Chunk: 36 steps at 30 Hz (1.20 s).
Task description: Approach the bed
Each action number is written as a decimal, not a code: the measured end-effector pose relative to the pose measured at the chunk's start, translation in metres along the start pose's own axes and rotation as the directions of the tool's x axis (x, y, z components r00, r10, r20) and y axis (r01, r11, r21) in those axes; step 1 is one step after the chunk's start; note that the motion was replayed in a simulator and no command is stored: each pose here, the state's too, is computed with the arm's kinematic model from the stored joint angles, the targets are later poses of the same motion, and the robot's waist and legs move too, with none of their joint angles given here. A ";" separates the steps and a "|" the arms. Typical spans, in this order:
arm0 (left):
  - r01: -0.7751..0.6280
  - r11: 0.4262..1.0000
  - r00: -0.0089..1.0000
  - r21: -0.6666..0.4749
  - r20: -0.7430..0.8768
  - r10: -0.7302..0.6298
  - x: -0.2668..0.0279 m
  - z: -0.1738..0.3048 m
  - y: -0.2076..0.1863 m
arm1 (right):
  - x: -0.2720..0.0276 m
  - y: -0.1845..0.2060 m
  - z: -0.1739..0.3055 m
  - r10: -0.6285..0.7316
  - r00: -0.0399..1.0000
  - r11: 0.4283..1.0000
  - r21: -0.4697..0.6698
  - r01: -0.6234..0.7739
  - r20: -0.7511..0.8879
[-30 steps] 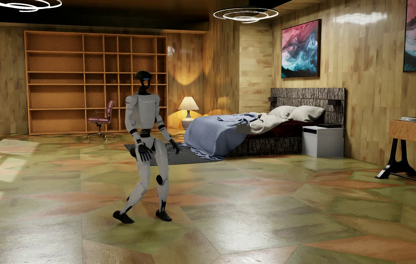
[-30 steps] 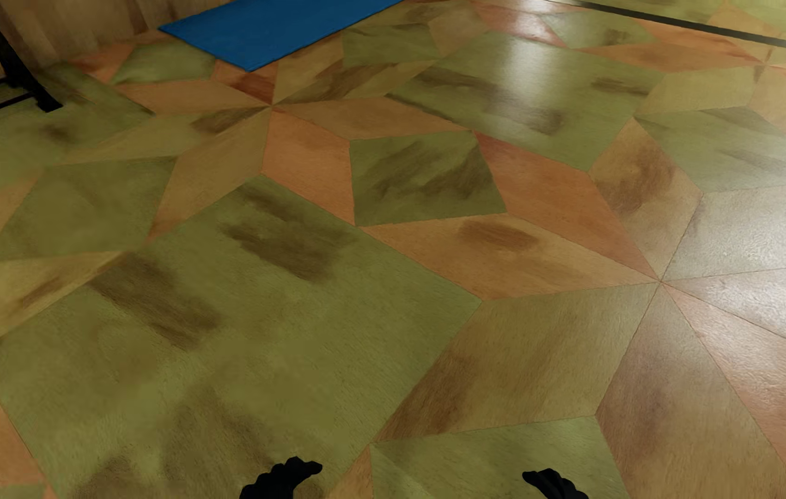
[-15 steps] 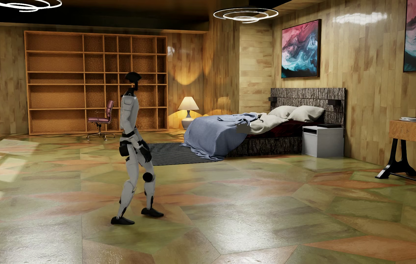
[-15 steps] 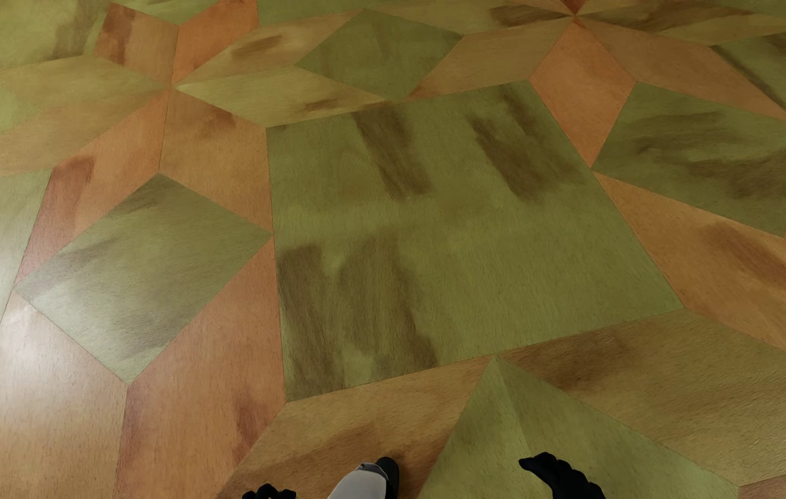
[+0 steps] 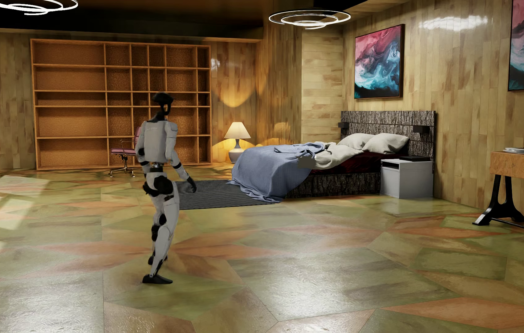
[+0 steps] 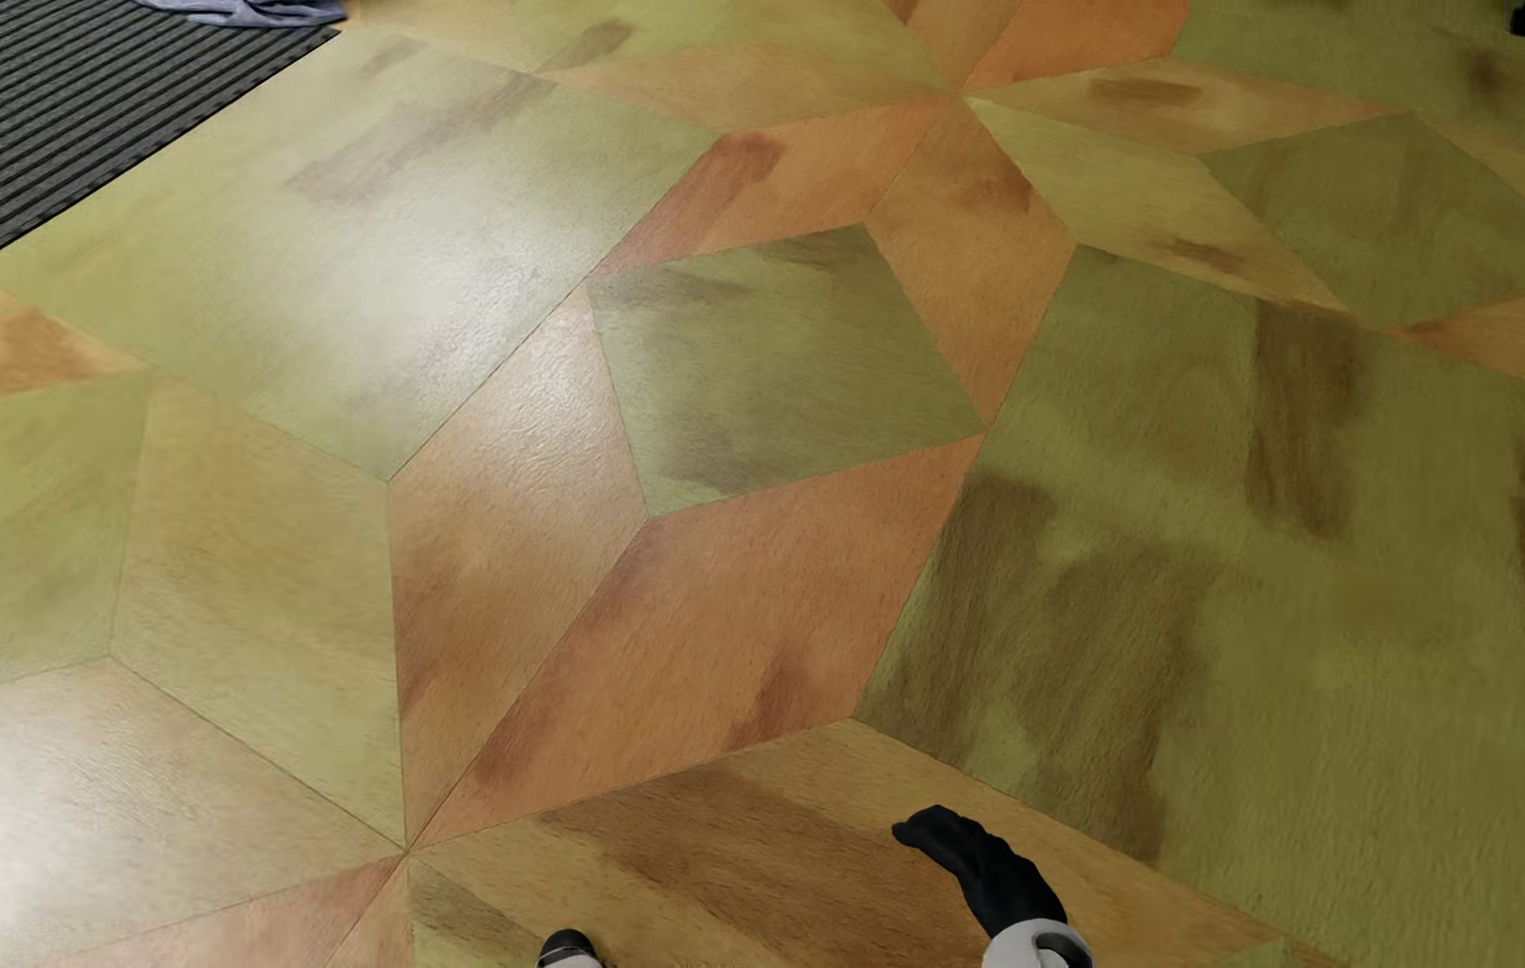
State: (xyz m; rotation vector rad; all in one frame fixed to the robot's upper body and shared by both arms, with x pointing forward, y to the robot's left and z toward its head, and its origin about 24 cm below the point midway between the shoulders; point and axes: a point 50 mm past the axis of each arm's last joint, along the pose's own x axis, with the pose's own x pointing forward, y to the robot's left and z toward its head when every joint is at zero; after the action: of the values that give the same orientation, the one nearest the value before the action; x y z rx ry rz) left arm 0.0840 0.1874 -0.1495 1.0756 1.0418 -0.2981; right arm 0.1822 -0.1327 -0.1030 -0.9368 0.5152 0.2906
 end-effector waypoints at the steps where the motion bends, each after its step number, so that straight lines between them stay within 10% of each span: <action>1: 0.007 1.000 1.000 0.007 0.005 -0.008 0.001 0.003 0.000 | -0.001 -0.003 -0.005 -0.011 1.000 1.000 0.021 0.011 -0.019; 8: -0.006 0.991 0.999 -0.131 0.050 0.012 0.000 0.029 -0.005 | -0.024 -0.007 -0.074 0.064 0.965 0.993 -0.085 -0.088 -0.255; 13: -0.154 0.985 0.953 0.083 0.275 0.126 0.011 0.067 0.024 | -0.052 -0.001 -0.099 0.034 0.934 0.999 -0.021 -0.044 -0.356; 23: -0.376 0.869 0.648 -0.322 0.578 0.496 -0.024 0.160 0.118 | -0.096 0.050 -0.104 0.218 0.883 0.976 0.115 -0.187 -0.415; 27: -0.275 0.961 0.768 -0.005 0.601 0.223 -0.005 0.158 0.082 | -0.104 0.058 -0.118 0.239 0.815 0.970 0.167 -0.176 -0.528; 30: -0.061 0.985 0.953 0.163 0.302 0.009 0.018 0.099 0.034 | -0.095 0.054 -0.121 0.193 0.776 0.975 0.209 -0.080 -0.600; 34: 0.092 0.856 0.934 0.508 0.254 -0.251 0.015 0.058 0.009 | -0.059 0.035 -0.092 0.079 0.865 0.967 0.248 0.054 -0.496; 36: 0.055 0.889 0.930 0.455 0.301 -0.211 0.010 0.042 0.014 | -0.043 0.027 -0.075 0.028 0.916 0.976 0.211 0.062 -0.401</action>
State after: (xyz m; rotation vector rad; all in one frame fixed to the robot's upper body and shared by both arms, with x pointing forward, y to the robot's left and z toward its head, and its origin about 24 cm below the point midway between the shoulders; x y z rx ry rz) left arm 0.1216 0.1623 -0.1461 1.2984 0.7465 -0.8397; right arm 0.1118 -0.1805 -0.1345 -0.7841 0.8999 0.0182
